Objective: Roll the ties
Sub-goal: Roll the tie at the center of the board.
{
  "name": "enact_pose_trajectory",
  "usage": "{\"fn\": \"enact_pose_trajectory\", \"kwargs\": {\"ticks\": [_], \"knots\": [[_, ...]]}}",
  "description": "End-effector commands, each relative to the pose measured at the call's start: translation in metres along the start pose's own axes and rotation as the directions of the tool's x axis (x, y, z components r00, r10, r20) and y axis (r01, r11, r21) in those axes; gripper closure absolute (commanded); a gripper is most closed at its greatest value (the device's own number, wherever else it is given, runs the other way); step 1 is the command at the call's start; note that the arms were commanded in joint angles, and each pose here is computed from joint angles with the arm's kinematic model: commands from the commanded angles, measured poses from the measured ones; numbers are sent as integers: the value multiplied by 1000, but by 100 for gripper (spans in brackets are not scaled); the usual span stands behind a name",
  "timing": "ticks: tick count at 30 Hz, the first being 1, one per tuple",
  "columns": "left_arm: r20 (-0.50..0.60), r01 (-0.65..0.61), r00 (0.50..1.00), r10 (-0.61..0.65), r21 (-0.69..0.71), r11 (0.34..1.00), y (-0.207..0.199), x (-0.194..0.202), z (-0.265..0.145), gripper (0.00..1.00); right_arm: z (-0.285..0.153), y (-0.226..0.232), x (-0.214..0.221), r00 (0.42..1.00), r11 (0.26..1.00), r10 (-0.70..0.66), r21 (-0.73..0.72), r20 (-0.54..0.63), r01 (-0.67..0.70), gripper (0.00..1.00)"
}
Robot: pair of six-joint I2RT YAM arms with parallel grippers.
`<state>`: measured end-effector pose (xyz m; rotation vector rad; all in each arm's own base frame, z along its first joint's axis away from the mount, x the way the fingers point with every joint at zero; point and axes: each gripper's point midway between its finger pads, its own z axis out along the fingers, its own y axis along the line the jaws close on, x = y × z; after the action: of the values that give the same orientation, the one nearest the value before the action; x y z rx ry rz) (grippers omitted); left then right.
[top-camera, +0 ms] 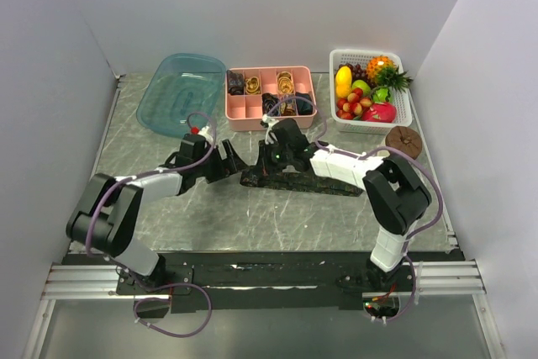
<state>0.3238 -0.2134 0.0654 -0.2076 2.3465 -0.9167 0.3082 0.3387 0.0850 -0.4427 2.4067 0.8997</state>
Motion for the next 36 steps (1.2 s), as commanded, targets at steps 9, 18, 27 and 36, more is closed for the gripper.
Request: {"fn": "enact_pose_trajectory", "kwargs": {"ticks": [9,18,27,36], "knots": [[-65,48,997,-39,150,988,-8,16,24,13,21,-31,-13,1000,993,-12,113,-10,13,100],[-87,63,995,-47,186,980,-4,25,33,21,19,-45,-11,1000,991,11,133,-9,-10,100],[-107,95,991,-76,191,977,-1,32,44,27,19,-46,1,999,993,34,118,-24,-31,100],[-143,114,986,-85,204,972,-8,45,52,36,21,-57,12,997,986,63,157,-46,-55,100]]}}
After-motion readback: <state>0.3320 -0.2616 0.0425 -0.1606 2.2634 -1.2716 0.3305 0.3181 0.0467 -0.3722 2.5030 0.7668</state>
